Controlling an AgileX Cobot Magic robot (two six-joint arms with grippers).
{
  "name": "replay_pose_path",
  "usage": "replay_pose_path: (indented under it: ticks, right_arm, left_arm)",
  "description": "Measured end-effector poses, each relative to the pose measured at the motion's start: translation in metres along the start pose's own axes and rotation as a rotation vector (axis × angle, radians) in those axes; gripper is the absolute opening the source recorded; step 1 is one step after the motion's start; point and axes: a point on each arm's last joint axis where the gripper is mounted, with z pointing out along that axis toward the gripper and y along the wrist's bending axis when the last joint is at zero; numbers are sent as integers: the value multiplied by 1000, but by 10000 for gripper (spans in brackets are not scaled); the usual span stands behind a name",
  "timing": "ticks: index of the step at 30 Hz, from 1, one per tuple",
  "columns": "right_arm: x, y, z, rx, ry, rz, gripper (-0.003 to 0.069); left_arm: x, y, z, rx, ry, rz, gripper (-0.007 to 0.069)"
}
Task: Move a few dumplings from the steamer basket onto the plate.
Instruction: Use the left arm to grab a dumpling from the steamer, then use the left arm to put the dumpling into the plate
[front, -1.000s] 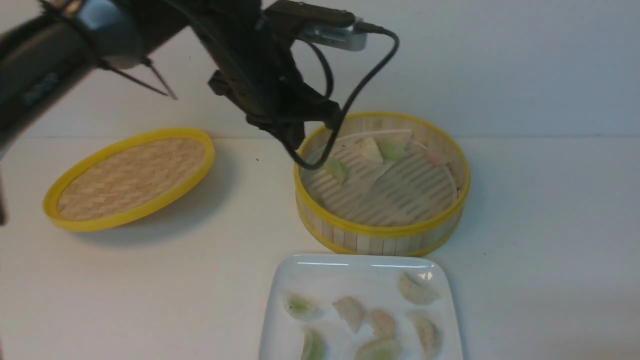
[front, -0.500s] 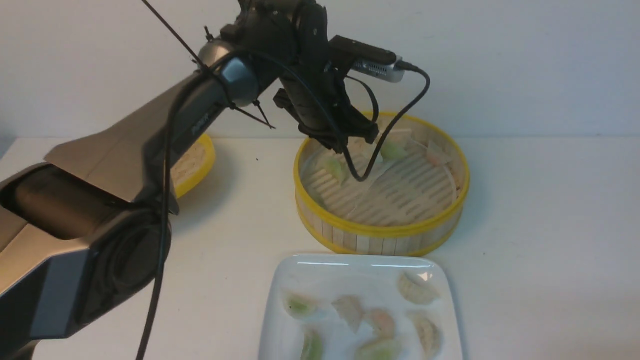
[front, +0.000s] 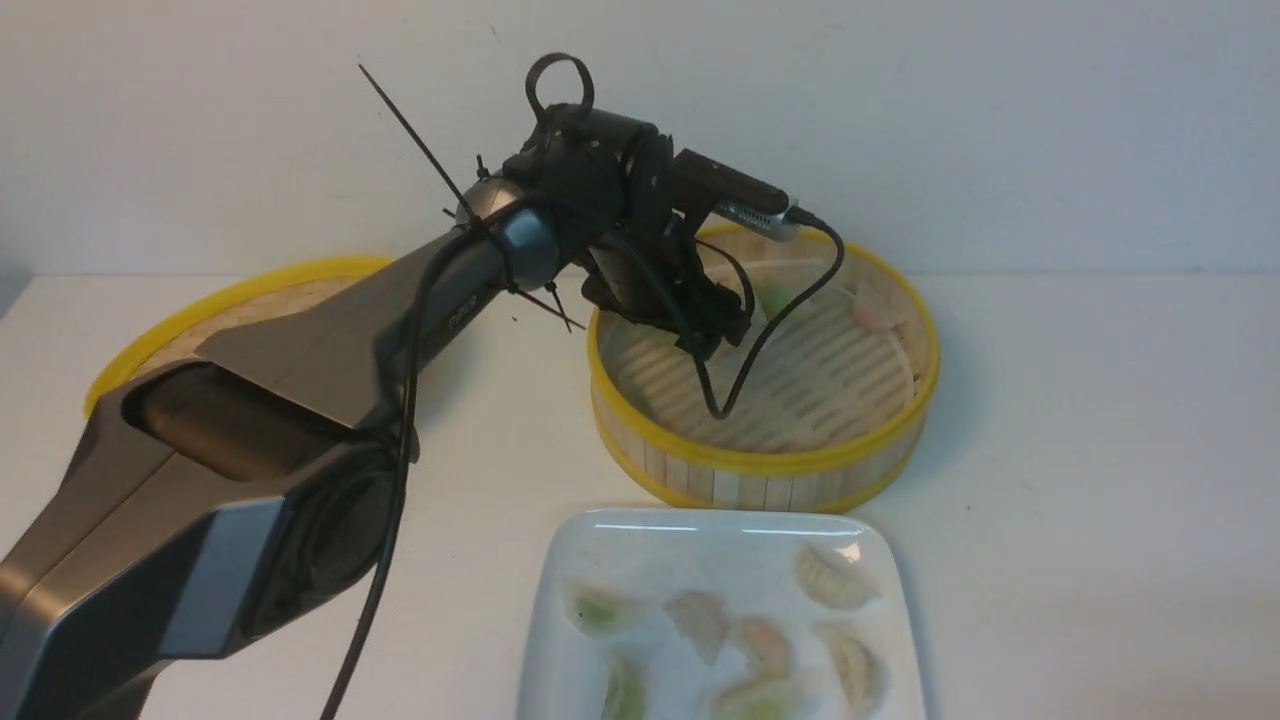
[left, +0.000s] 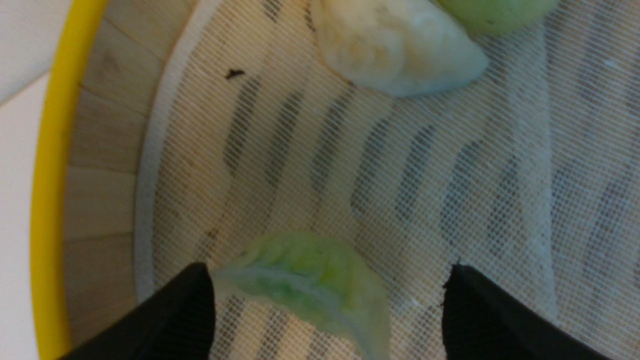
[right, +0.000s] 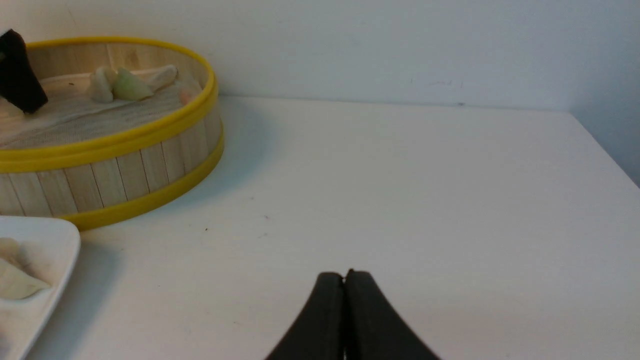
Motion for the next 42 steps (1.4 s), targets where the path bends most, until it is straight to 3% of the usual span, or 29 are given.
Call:
replay_pose_path:
  ticks: [3,6,10,11,21,31,36,42]
  right_arm:
    - [0,0,0,0,0,0,-15]
    - [0,0,0,0,0,0,-15]
    - [0,0,0,0,0,0,-15]
    - [0,0,0,0,0,0,-15]
    - [0,0,0,0,0,0,-15]
    - [0,0,0,0,0,0,-15]
    - [0,0,0,0,0,0,-15]
    - [0,0,0,0,0,1,-15]
  left_arm:
    - [3,0,7,1,10,-2,533]
    - [4,0,10,4,16,-4,443]
    - [5,-2,9,14,27,-7,195]
    - [4,-1,8,13,28,-7,181]
    - [-8,-2,-34,23,100,7,187]
    - [-41,-7,-177,50,-155,29,187]
    - [-9,-13,-235,74,-107,19,187]
    - [68,-23,-223,133,154,-13,187]
